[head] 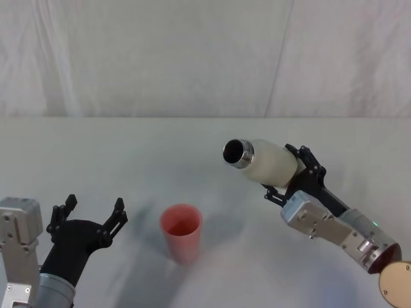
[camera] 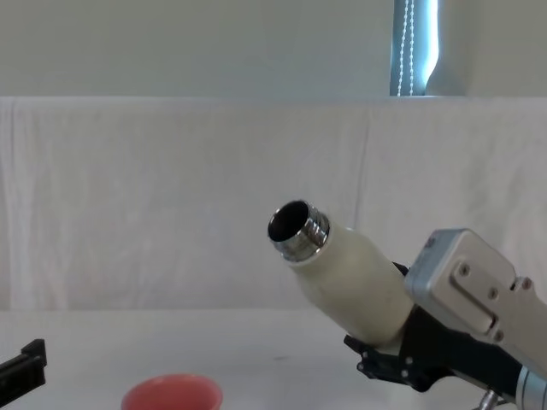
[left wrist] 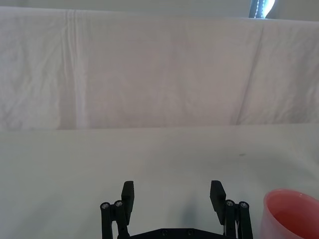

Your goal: Grasp the thermos with one hand and pour water into the cup lid.

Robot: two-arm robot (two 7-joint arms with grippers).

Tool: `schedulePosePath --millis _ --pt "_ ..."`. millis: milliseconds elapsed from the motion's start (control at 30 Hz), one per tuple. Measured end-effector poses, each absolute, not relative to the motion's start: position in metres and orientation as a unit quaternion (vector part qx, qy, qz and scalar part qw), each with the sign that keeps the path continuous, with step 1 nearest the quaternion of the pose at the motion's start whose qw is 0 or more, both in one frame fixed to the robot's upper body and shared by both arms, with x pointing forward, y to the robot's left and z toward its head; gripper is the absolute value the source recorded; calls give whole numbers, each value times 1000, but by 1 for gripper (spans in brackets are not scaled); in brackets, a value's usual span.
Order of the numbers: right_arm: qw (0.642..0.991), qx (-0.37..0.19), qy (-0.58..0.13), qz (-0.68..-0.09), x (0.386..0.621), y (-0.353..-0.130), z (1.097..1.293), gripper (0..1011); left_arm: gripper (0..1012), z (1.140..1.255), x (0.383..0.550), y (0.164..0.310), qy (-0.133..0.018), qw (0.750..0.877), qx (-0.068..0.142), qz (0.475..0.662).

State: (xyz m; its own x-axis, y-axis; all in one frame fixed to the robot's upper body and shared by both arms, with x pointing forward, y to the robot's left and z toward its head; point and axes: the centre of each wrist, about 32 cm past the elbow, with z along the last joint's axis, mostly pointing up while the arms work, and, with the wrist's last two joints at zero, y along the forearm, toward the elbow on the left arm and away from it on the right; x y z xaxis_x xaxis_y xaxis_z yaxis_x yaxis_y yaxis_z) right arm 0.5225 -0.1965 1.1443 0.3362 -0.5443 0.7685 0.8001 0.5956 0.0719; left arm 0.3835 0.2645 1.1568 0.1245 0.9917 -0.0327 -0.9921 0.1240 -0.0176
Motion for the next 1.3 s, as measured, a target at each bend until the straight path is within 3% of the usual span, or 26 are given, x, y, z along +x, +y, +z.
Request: schedulePosePath --millis 1300 --pt "769 -195 -468 -390 529 -187 1140 951 1001 1157 383 265 6 750 -17 662"
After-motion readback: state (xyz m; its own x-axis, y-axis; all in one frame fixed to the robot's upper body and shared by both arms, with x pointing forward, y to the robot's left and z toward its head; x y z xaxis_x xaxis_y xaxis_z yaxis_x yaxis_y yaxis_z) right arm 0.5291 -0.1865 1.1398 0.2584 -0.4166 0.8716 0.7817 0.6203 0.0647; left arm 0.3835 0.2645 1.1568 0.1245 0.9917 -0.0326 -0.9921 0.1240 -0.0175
